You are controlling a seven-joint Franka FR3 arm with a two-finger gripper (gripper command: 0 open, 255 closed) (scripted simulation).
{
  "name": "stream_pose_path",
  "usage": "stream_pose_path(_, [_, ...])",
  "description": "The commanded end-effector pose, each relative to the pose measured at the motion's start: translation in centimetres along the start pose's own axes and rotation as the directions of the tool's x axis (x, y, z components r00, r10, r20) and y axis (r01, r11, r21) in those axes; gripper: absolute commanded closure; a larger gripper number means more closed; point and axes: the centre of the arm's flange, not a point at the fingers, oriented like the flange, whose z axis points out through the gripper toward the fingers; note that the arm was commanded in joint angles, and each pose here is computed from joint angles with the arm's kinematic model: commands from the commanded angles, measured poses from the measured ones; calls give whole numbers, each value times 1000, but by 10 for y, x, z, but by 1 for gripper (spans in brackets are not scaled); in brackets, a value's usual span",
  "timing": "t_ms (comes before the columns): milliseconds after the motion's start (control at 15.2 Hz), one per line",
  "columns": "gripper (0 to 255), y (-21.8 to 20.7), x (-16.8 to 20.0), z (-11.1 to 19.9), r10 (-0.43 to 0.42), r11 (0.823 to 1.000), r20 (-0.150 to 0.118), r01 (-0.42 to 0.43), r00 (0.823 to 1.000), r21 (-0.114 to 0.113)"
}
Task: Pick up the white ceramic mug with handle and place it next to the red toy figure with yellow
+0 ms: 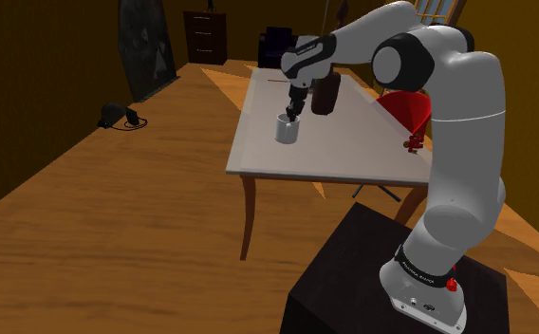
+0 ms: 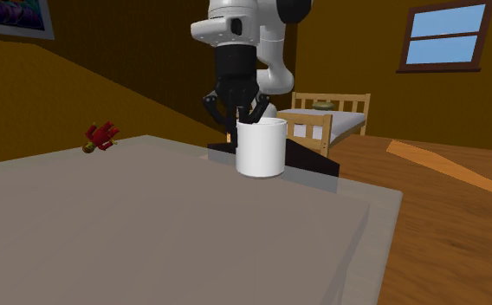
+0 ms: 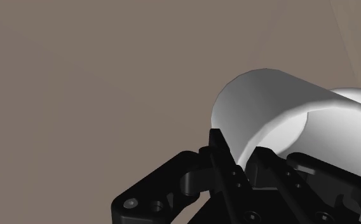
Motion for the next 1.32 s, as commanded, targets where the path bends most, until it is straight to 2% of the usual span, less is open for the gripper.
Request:
stream_pose_path(0, [255,0,1,-11,0,1000,0,0,1000,0])
stream_pose_path(1254, [255,-1,6,-111,0,1000,0,0,1000,0])
